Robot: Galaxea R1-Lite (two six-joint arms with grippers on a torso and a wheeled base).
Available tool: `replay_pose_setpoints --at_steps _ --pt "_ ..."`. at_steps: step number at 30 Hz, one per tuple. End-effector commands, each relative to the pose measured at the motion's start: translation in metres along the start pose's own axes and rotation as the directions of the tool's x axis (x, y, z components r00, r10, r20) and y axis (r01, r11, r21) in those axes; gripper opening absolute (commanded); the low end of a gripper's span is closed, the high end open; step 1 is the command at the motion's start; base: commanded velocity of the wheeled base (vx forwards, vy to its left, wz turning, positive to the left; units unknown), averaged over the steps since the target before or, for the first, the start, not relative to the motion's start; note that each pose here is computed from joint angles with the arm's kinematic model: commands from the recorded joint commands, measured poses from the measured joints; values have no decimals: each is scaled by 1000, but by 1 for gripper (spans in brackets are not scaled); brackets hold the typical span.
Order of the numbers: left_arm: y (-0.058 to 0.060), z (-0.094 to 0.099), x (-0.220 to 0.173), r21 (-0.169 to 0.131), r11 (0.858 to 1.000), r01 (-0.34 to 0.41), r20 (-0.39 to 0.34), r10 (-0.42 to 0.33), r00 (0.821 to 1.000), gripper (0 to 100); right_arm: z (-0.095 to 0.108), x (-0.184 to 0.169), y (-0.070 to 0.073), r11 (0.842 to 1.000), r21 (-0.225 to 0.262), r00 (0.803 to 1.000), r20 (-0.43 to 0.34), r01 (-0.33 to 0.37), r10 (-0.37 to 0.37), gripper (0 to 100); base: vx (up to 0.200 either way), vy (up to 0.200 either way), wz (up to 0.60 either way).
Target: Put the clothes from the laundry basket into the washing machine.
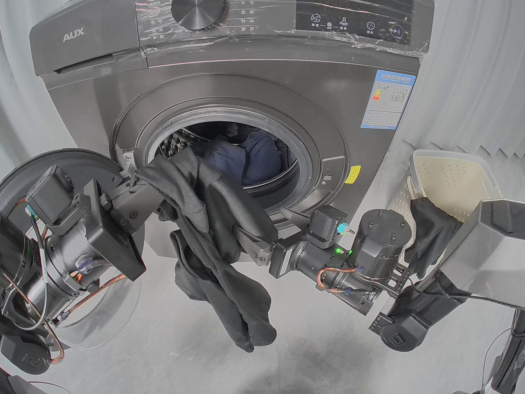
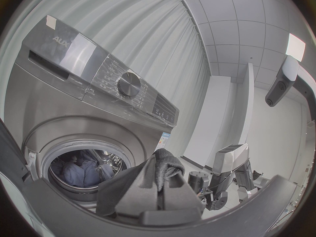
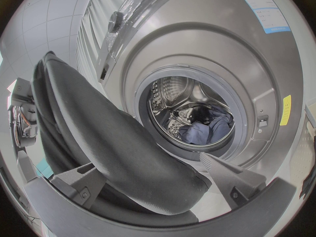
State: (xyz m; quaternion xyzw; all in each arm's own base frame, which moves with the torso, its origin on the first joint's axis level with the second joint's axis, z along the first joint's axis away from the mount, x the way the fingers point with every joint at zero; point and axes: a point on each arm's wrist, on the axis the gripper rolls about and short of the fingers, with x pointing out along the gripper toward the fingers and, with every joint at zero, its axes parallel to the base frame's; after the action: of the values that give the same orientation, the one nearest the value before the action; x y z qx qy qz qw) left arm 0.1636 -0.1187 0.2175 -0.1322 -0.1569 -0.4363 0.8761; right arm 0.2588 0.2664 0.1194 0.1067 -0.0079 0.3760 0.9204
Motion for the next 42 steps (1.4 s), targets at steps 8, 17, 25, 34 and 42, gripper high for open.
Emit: replay_pose_setpoints --at_steps 8,17,25,34,42 --pt "-4 2 -2 -5 1000 18 6 -18 1000 0 -20 20 -10 1000 -21 1000 0 14 -14 100 0 0 0" --pt "-5 1 -2 -9 1000 19 3 -19 1000 0 -20 34 -5 1000 -20 998 63 -19 20 0 0 0 0" --pt "-2 -1 0 -10 1000 6 -3 -6 1000 0 -9 16 -9 1000 -20 999 49 3 -3 0 0 0 0" --pt "0 -2 -1 -11 1000 -1 -13 1 1000 0 8 -1 -4 1000 -20 998 57 4 -3 0 0 0 0" --pt "0 -3 -2 -11 1000 -1 -16 1 1000 0 25 -17 -9 1000 -22 997 76 22 -21 100 0 0 0"
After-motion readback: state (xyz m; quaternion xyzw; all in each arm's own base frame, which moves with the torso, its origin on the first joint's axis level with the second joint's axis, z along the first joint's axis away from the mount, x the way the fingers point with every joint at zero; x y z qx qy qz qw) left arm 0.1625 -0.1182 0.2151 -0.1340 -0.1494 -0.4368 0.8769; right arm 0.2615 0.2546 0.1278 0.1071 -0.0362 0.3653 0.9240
